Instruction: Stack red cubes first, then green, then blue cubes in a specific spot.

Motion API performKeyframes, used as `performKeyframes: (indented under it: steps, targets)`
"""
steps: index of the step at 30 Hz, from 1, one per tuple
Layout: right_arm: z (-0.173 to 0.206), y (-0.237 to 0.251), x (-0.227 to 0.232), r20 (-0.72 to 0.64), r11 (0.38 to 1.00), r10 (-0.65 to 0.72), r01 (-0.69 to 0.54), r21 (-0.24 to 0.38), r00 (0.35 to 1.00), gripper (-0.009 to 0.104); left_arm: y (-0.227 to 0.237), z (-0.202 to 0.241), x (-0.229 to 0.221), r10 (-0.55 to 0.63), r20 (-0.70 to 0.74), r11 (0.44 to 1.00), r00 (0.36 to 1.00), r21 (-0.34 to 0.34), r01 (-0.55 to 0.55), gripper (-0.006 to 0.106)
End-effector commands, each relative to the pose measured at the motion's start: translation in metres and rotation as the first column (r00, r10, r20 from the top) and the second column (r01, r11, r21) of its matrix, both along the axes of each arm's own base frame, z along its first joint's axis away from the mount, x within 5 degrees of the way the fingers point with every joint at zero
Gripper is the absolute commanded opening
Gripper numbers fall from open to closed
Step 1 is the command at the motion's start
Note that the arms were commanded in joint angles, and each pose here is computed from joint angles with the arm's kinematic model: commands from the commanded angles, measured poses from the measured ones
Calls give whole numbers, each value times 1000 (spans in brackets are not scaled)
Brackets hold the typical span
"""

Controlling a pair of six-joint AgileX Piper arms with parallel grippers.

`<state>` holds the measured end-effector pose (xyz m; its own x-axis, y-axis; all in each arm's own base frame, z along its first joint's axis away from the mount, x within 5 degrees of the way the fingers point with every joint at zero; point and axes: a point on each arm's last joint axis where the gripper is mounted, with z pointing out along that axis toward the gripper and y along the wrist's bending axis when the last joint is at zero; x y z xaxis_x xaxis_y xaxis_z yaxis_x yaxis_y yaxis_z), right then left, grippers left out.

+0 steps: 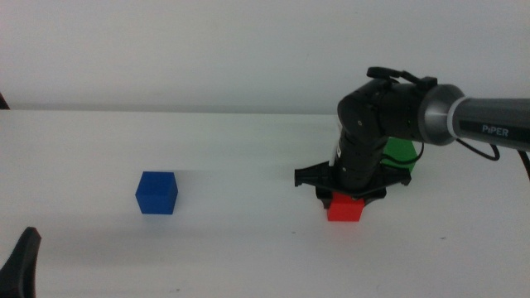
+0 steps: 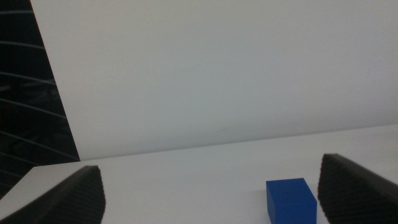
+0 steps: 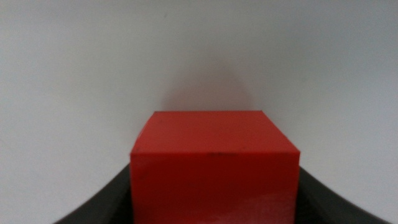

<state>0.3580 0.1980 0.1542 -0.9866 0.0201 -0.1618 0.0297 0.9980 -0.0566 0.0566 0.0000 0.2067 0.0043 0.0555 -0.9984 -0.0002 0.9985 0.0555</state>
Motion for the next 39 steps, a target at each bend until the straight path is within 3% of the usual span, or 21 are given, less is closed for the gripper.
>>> performKeyframes:
  steps: [1,8,17,24,39]
  targets:
    - [19,6,1,44,1000,6,-4,-26,999,2,0,-11,-1,1,3,1000,1000,-19,-1,91]
    - [59,52,-8,109,997,75,-76,9,991,6,0,-11,-1,1,3,1000,1000,-19,-1,91]
    - [41,96,-21,59,993,104,-107,43,993,6,0,-11,-1,1,3,1000,1000,-17,-1,91]
    - [25,90,-24,0,998,59,-59,12,998,6,0,-11,-1,1,3,1000,1000,-17,-1,91]
    - [19,78,-18,21,999,22,-23,35,1000,6,0,-11,-1,1,3,1000,1000,-17,-1,91]
